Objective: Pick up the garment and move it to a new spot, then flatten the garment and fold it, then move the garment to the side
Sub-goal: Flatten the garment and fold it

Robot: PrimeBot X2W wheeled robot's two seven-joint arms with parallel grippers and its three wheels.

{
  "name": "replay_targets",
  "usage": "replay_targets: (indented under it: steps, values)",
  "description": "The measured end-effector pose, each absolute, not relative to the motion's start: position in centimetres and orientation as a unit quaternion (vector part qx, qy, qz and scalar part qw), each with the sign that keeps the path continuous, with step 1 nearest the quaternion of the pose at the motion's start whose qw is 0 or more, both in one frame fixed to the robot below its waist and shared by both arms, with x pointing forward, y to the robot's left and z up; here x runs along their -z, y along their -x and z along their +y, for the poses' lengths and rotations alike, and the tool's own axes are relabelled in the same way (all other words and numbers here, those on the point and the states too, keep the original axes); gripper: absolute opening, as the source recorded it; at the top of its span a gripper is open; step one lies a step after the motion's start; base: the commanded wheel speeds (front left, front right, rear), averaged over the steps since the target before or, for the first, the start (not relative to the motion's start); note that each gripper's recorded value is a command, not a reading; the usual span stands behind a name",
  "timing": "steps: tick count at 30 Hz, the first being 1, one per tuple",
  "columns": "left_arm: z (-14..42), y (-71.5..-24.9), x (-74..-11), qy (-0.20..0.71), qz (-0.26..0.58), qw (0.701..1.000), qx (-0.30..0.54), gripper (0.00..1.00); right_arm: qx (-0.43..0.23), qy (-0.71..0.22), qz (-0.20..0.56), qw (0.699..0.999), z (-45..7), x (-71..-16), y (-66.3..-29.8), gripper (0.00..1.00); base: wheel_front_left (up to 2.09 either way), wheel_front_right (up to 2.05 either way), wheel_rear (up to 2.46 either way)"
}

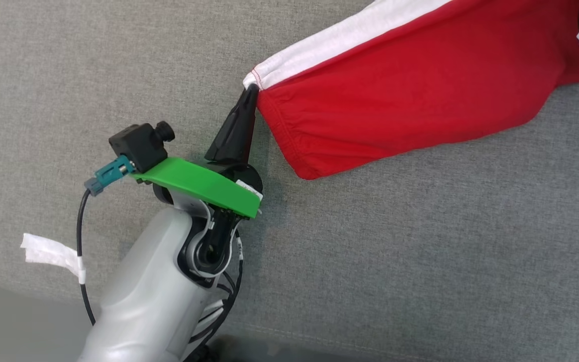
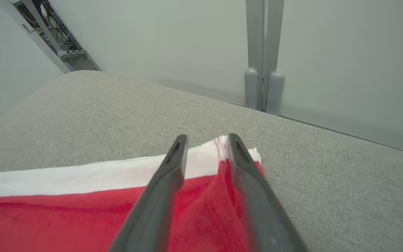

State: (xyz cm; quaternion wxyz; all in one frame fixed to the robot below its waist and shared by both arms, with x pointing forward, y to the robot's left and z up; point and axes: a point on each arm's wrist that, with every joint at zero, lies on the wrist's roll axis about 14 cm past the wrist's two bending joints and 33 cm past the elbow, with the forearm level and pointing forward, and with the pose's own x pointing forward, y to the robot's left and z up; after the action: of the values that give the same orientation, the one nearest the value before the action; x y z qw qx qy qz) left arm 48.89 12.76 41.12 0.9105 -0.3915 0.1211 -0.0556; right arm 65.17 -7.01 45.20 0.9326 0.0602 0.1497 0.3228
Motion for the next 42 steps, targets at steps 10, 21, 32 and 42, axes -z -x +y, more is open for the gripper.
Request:
replay_targets:
  steps: [10, 21, 32, 42]
  values:
    - [14.3, -47.0, -42.4, 0.266, 0.097, 0.958, 0.047, 1.00, -0.324, -0.104, 0.097, 0.935, -6.9, -46.8, -60.8, 1.00, 0.00, 0.00, 0.00]
    - [15.7, -40.7, -46.1, 0.158, 0.034, 0.987, -0.002, 1.00, -0.304, -0.147, 0.080, 0.938, -8.5, -49.6, -53.0, 1.00, 0.00, 0.00, 0.00]
    - [14.6, -37.0, -48.9, 0.083, -0.008, 0.996, 0.010, 1.00, -0.264, -0.137, 0.041, 0.954, -10.7, -51.8, -49.4, 1.00, 0.00, 0.00, 0.00]
    - [14.7, -35.4, -49.2, 0.065, -0.010, 0.998, -0.006, 1.00, -0.248, -0.070, 0.084, 0.963, -10.8, -49.2, -52.9, 1.00, 0.00, 0.00, 0.00]
